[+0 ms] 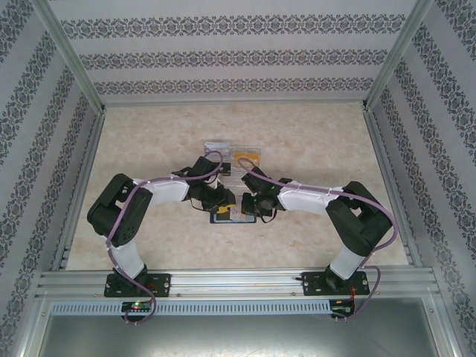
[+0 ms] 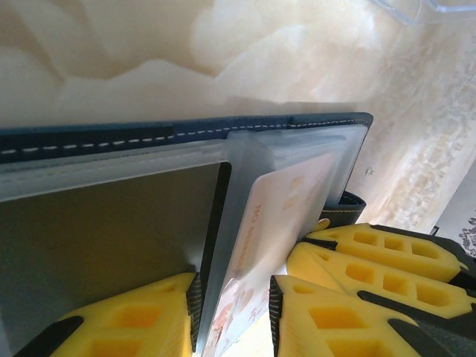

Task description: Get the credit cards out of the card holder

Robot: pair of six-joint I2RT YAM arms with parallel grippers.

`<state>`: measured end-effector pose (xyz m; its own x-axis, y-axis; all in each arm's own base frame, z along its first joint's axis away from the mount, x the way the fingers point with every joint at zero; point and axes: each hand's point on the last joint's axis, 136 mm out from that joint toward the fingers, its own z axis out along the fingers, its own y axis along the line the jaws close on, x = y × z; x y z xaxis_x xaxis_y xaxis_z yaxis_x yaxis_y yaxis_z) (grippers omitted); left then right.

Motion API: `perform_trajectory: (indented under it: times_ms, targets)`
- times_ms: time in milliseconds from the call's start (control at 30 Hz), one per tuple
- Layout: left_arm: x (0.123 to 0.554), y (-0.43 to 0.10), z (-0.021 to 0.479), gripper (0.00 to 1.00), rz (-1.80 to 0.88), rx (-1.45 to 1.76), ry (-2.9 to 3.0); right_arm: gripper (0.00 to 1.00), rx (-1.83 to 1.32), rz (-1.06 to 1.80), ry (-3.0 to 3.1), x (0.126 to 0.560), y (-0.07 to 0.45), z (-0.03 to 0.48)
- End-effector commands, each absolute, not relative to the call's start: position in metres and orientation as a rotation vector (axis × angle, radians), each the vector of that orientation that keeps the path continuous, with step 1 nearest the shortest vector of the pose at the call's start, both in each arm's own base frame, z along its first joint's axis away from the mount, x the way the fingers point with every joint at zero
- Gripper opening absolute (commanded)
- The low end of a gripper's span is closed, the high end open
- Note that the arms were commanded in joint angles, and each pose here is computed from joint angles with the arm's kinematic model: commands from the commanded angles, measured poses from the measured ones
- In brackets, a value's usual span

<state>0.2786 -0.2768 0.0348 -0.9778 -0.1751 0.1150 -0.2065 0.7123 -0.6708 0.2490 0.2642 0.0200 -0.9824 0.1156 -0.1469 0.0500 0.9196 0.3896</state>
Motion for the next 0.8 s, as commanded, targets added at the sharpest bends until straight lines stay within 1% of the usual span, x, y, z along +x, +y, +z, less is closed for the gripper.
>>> perform_trajectory:
  times_ms: [0,300,433,600,767]
  targets:
    - [0.276,-0.284,0.036,0.31,1.134,0.240,-2.861,0.16,0.176,0.475,3.005,0.236,0.247,-0.004]
    - [0.279,-0.290,0.049,0.26,1.208,0.133,-2.868,0.16,0.184,0.444,3.019,0.235,0.241,-0.009]
    - [0.278,-0.297,0.059,0.24,1.317,0.111,-2.820,0.16,0.183,0.433,3.025,0.234,0.240,-0.010]
    - [0.276,-0.293,0.062,0.19,1.317,0.107,-2.831,0.16,0.182,0.434,3.027,0.233,0.240,-0.011]
    - [0.276,-0.288,0.063,0.16,1.324,0.118,-2.834,0.16,0.184,0.426,3.024,0.233,0.239,-0.012]
